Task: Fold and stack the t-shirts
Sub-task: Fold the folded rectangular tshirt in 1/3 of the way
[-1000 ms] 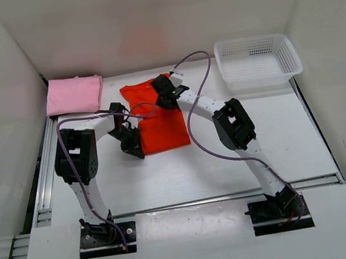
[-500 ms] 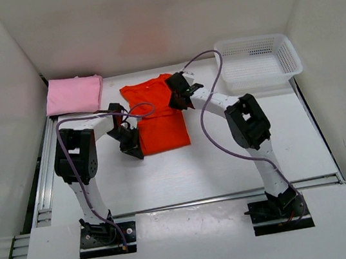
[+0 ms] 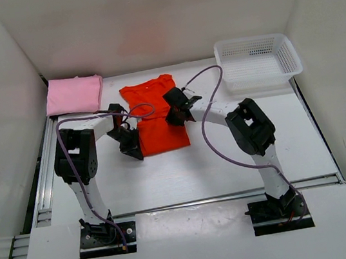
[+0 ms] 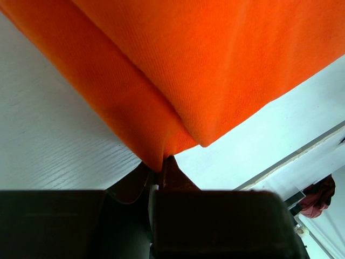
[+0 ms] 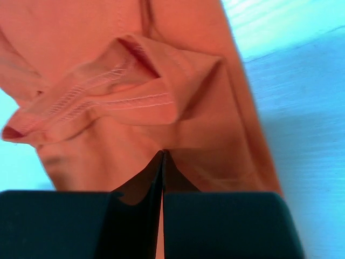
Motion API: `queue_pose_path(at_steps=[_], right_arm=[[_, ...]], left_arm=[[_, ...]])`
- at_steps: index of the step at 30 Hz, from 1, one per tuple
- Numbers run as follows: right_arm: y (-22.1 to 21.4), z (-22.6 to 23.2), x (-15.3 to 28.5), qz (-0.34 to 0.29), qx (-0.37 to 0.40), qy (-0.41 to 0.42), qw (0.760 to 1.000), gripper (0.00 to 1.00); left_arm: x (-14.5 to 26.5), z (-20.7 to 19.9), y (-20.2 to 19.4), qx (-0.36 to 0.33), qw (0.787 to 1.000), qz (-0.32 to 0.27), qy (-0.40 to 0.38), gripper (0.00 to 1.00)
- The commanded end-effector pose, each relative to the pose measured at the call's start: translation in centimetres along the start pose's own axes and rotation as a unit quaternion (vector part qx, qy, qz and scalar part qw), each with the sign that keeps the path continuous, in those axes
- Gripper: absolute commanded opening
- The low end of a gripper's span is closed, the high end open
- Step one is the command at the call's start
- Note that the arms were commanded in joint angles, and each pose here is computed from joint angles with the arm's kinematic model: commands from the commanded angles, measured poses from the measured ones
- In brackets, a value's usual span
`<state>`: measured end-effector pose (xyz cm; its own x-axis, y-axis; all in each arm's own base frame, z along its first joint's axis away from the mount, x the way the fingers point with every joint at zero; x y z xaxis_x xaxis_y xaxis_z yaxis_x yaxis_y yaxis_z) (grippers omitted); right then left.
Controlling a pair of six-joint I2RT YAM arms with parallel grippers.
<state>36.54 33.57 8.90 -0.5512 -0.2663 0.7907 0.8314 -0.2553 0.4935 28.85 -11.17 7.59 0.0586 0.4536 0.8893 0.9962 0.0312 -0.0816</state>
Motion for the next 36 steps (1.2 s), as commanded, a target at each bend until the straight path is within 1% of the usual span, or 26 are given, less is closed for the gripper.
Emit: queue_pose_path(at_steps=[1,2,3,4,5,6,7,9,11,15,19,22,24,28,32,36], right_arm=[[2.5,2.3,0.8,-0.035,-0.028,0.006,0.999,0.01],[1.9,2.0,-0.4,-0.024,-0.025,-0.007,0.999,0.01],[2.9,2.8,-0.4,-0.035,-0.032,-0.007,0.999,0.01],[3.0,2.8,-0.7,-0.035,-0.037,-0.018,0.999,0.01],[2.4,2.1,-1.6,-0.023,-0.047,-0.043,0.998,0.01],[2.6,2.0,-1.7,-0.031,-0.054,-0.054,0.997,0.01],[3.0,2.4,-1.5,-0.036,-0.056,-0.048,0.997,0.01],[3.0,2.2,-2.0,-0.04,-0.058,-0.062,0.996,0.01],[3.3,2.3,-1.7,-0.042,-0.057,-0.067,0.995,0.01],[4.2,3.3,0.0,-0.055,-0.042,-0.028,0.997,0.01],[3.9,3.5,1.3,-0.059,-0.032,-0.009,0.998,0.01],[2.5,2.3,1.5,-0.036,-0.044,-0.017,0.998,0.01],[1.3,1.3,1.2,-0.019,-0.051,-0.029,0.998,0.01],[0.7,1.0,0.4,-0.008,-0.054,-0.034,0.998,0.0],[2.0,2.4,-0.5,-0.026,-0.062,-0.029,0.997,0.0],[2.0,1.8,-2.4,-0.024,-0.098,-0.057,0.993,0.01]], left_arm=[[0.9,-0.2,-0.3,-0.009,1.0,-0.009,-0.003,0.1],[0.9,-0.2,-0.3,-0.009,1.0,-0.009,-0.003,0.1],[0.9,-0.2,-0.3,-0.009,1.0,-0.009,-0.003,0.1],[0.9,-0.2,-0.3,-0.009,1.0,-0.009,-0.003,0.1],[0.9,-0.2,-0.3,-0.009,1.0,-0.009,-0.003,0.1],[1.0,-0.4,-0.1,-0.011,1.0,-0.013,-0.004,0.1],[1.0,-0.4,-0.1,-0.011,1.0,-0.013,-0.004,0.1],[1.0,-0.4,-0.1,-0.011,1.0,-0.013,-0.004,0.1],[1.0,-0.4,-0.1,-0.011,1.0,-0.013,-0.004,0.1],[0.8,-0.2,-0.3,-0.007,1.0,-0.006,-0.002,0.1],[0.8,-0.2,-0.3,-0.007,1.0,-0.006,-0.002,0.1],[1.0,-0.3,0.0,-0.009,1.0,-0.009,-0.003,0.1],[1.0,-0.3,0.0,-0.009,1.0,-0.009,-0.003,0.1],[1.0,-0.3,0.0,-0.009,1.0,-0.009,-0.003,0.1],[1.0,-0.3,0.0,-0.009,1.0,-0.009,-0.003,0.1],[1.0,-0.3,0.0,-0.009,1.0,-0.009,-0.003,0.1]])
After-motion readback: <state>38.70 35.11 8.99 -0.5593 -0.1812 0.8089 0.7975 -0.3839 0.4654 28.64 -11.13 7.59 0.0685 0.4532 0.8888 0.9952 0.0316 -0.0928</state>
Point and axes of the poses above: each gripper's point midway between its finger pads, its own x axis back along the fingers, its own z axis along the line the jaws close on, y = z × x, the point moved 7 cm from there along x, back along the fingers, and after that the axes turned 15 degrees about x, right-handed, at the moved point
